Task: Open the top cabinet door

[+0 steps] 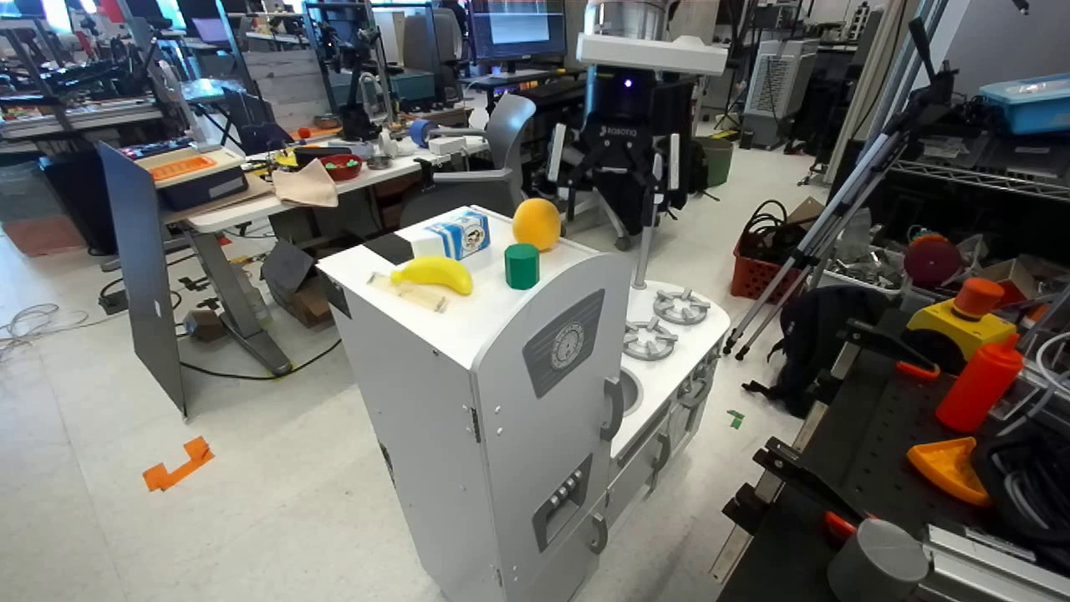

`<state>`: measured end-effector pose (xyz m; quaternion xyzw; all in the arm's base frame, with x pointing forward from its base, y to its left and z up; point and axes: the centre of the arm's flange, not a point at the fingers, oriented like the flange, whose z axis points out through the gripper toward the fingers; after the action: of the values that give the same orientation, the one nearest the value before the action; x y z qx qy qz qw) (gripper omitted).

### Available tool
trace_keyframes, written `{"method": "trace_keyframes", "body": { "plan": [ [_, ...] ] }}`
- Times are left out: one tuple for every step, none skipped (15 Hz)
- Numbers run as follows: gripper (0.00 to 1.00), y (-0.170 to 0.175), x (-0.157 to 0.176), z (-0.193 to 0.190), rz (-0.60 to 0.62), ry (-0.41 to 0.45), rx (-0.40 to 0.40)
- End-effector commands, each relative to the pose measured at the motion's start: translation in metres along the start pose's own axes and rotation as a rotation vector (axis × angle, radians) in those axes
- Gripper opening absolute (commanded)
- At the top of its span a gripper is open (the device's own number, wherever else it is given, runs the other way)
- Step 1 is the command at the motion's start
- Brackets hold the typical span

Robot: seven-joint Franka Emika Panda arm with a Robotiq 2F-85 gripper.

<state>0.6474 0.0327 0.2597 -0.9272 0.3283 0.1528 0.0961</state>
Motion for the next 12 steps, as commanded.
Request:
{"method": "trace_keyframes", "body": {
  "plan": [
    [1.0,-0.008,0.004,0.006,0.019,-0.051,-0.042],
    [1.0,-0.007,0.005,0.01,0.027,-0.069,-0.054],
    [1.0,-0.007,0.006,0.013,0.033,-0.082,-0.062],
    [1.0,-0.006,0.009,0.02,0.046,-0.092,-0.07],
    [1.0,-0.005,0.011,0.025,0.057,-0.097,-0.075],
    [1.0,-0.005,0.015,0.033,0.074,-0.102,-0.085],
    [1.0,-0.005,0.019,0.038,0.087,-0.102,-0.089],
    [1.0,-0.004,0.025,0.046,0.107,-0.094,-0.09],
    [1.0,-0.004,0.028,0.052,0.124,-0.099,-0.1],
    [1.0,-0.002,0.028,0.059,0.14,-0.124,-0.133],
    [1.0,0.0,0.021,0.066,0.133,-0.144,-0.157],
    [1.0,0.003,0.004,0.068,0.099,-0.148,-0.179]
  ]
}}
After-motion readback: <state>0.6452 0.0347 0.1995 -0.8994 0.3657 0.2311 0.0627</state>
